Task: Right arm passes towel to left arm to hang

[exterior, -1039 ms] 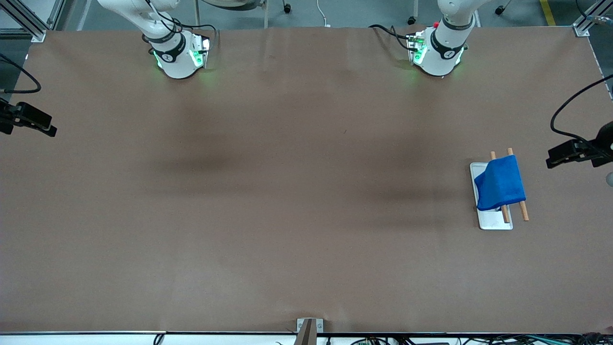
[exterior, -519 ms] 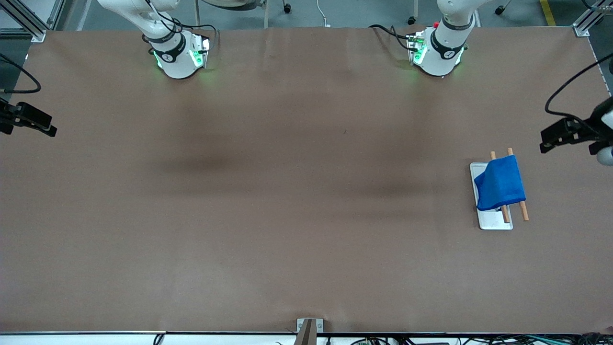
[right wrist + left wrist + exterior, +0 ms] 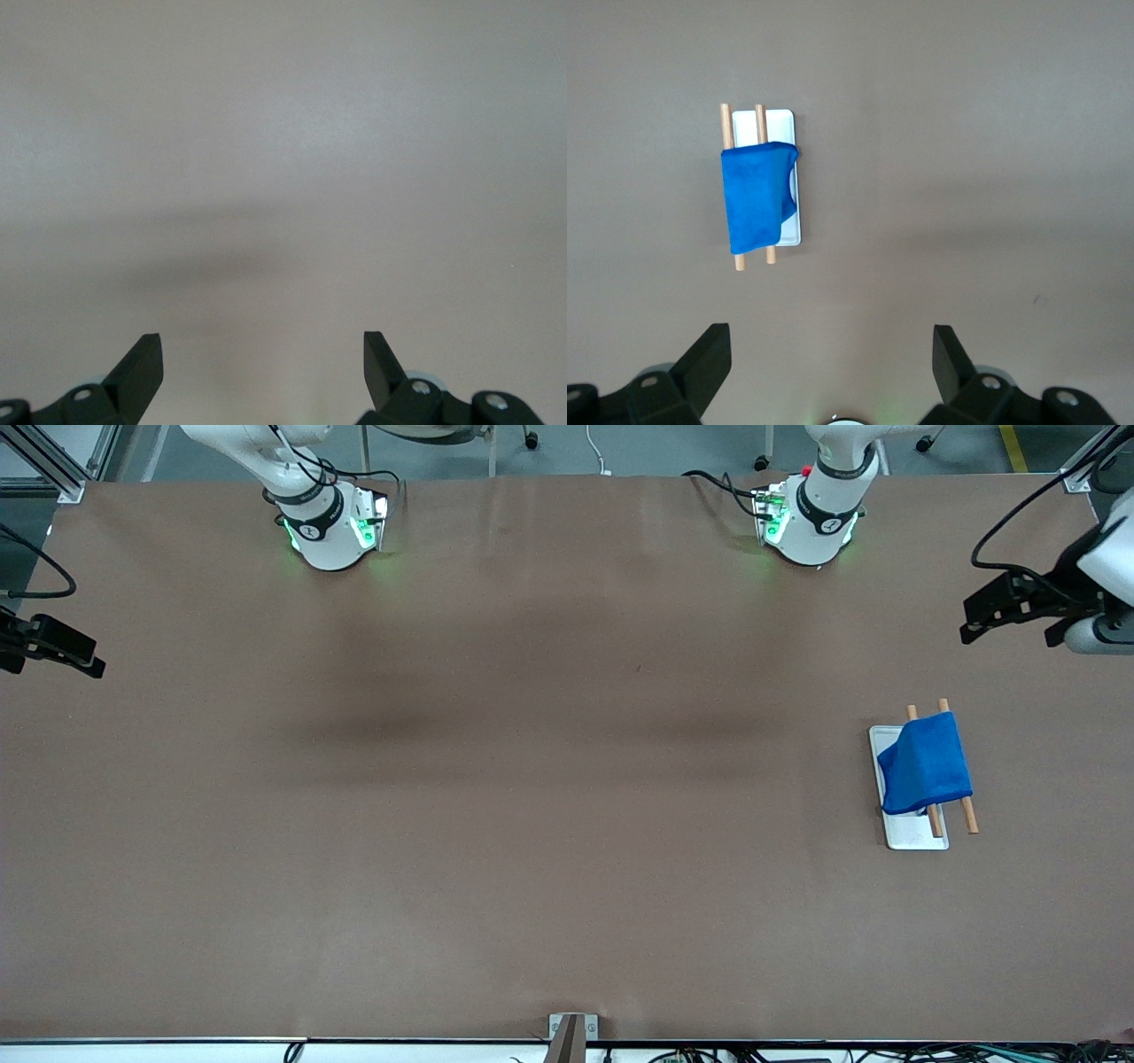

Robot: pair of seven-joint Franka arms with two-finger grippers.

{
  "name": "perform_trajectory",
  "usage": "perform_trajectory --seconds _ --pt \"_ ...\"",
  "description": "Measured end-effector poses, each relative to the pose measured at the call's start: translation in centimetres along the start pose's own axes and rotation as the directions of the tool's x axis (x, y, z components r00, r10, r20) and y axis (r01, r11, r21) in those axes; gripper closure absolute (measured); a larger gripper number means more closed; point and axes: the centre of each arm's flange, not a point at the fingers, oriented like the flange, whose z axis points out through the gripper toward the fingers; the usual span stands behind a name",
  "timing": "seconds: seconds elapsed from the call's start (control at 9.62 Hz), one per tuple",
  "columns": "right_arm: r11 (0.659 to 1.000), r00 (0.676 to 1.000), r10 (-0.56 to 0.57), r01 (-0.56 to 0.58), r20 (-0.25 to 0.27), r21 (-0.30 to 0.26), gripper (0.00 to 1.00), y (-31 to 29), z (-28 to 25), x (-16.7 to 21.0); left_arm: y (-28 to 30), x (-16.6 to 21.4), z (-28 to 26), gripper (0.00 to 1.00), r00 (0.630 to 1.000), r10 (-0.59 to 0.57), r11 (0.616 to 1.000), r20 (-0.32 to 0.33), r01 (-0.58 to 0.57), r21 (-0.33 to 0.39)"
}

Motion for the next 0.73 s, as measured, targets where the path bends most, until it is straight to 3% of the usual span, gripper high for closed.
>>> perform_trajectory --seconds 0.31,0.73 --pt "1.000 1.000 0.000 0.000 0.000 0.000 0.00 0.0 0.0 0.0 2.1 -2.4 -0.4 0.00 1.000 -0.013 1.000 -0.012 0.014 0.013" --pt "1.000 1.000 0.000 0.000 0.000 0.000 0.00 0.0 0.0 0.0 1.3 -1.6 -0.3 0.00 0.999 -0.026 1.000 -0.029 0.027 0.007"
